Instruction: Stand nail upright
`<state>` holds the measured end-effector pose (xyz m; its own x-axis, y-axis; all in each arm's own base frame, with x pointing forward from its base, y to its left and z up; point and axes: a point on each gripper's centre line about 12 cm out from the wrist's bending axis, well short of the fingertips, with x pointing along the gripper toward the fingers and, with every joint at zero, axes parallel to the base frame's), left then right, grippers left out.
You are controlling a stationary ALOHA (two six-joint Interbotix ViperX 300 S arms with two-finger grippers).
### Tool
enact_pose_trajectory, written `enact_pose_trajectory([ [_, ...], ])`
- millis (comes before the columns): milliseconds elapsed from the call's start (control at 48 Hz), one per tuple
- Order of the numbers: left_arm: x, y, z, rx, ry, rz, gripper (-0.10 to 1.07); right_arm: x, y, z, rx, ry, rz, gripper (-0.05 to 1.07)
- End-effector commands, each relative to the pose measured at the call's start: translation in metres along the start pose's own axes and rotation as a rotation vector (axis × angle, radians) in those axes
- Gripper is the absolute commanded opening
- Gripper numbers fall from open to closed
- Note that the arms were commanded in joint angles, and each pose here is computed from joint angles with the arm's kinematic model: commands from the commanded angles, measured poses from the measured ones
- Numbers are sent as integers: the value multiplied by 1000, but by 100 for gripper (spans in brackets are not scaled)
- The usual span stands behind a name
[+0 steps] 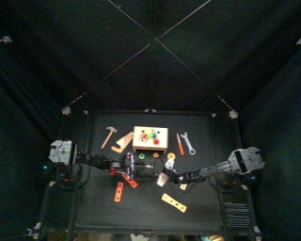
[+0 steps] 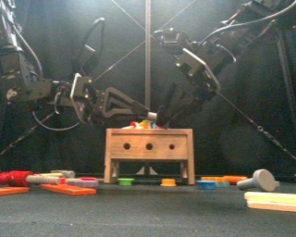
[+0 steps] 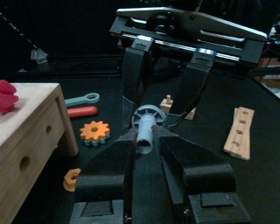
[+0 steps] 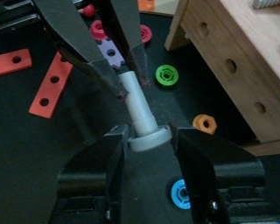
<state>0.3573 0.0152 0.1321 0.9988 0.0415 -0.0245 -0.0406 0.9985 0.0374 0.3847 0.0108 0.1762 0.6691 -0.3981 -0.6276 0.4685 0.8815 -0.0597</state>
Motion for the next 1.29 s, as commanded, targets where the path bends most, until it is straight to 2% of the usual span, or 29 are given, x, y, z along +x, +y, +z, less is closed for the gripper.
enact_pose_trajectory([
  [0,2,2,10,2,-26,7,58,-7,-2,7,27,-16,5,77],
  [229,2,2,11,2,-18,8,58,-8,-3,5,31,-9,6,97],
  [438,1,3,6,1,19,10,58,-21,-1,13,24,-37,27,98],
  [604,1,3,3,1,51,8,58,-28,-6,14,59,-39,29,97],
  [771,3,3,2,3,69,8,58,-26,-7,11,99,-10,25,87],
  [1083,6,3,4,3,68,8,58,-13,-4,13,105,4,8,42],
  [1167,6,3,4,3,68,8,58,-10,-4,14,101,4,4,38],
  [1271,6,3,4,3,66,8,58,-11,-4,16,100,-4,5,38],
])
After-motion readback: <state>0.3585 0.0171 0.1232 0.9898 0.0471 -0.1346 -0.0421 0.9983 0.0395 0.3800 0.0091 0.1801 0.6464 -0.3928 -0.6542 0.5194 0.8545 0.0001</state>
